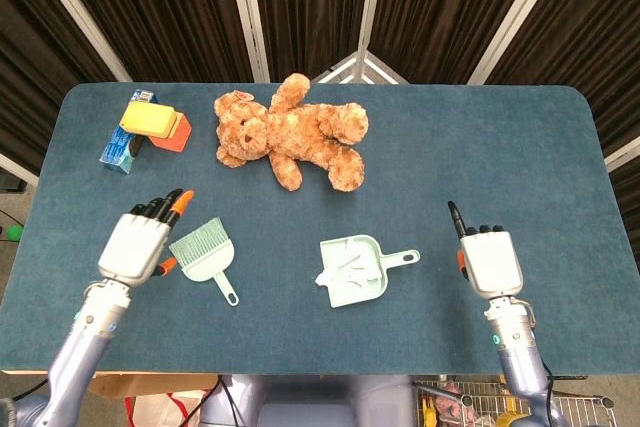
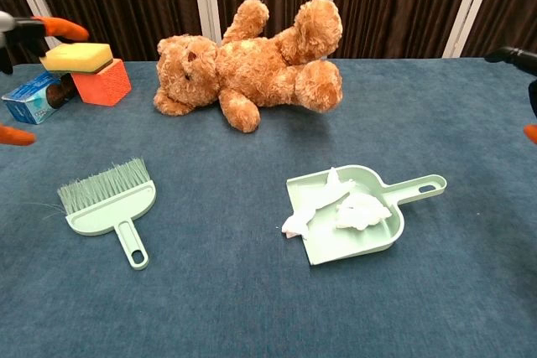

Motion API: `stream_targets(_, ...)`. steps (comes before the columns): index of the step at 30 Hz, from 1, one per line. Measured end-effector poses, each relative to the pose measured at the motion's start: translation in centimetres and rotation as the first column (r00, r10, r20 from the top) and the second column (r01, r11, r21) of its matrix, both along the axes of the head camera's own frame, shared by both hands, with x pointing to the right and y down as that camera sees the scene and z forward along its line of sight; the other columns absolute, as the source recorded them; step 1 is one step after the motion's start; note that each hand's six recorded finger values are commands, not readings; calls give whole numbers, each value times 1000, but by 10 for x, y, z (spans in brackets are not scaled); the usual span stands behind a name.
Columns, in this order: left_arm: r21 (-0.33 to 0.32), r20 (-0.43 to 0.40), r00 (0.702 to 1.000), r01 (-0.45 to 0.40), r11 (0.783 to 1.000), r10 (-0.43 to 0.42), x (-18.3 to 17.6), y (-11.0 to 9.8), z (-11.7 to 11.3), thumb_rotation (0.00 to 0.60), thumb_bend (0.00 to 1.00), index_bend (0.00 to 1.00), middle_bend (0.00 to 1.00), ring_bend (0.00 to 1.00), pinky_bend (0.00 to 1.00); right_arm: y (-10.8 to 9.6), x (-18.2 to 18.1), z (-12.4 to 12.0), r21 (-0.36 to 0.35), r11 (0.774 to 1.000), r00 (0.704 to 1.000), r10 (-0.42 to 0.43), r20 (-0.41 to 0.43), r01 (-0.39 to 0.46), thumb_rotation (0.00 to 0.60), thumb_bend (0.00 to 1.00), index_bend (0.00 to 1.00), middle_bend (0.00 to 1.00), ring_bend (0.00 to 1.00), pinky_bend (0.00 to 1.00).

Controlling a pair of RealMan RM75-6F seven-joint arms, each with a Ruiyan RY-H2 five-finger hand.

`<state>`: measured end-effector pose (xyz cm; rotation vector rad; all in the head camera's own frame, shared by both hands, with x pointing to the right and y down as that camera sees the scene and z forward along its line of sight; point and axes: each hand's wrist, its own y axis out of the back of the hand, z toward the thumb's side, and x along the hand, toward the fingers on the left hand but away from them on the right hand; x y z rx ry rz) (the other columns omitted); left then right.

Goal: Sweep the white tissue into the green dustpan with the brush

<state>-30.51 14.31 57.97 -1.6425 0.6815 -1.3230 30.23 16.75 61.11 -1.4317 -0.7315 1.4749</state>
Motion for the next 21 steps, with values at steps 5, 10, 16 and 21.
stream_targets(5,-22,-73,996,50,999,-51,-35,25,-14,600,0,0,0,0,42,13,17,-10,-16,999,994,48,102,-47,600,413,0,0,0,26)
stream_targets(10,-58,-90,986,136,989,-141,-79,68,-32,600,0,0,0,0,17,36,43,-32,-12,999,991,52,123,-51,600,413,0,0,0,0)
stream_targets(16,-16,-98,974,201,979,-202,-116,99,-48,600,0,0,0,0,0,65,82,-55,10,997,987,79,143,-81,600,413,0,0,0,0)
stream_targets(21,24,-56,980,192,981,-191,-142,112,-48,600,0,0,0,0,0,87,116,-71,8,992,981,124,151,-126,600,413,0,0,0,0)
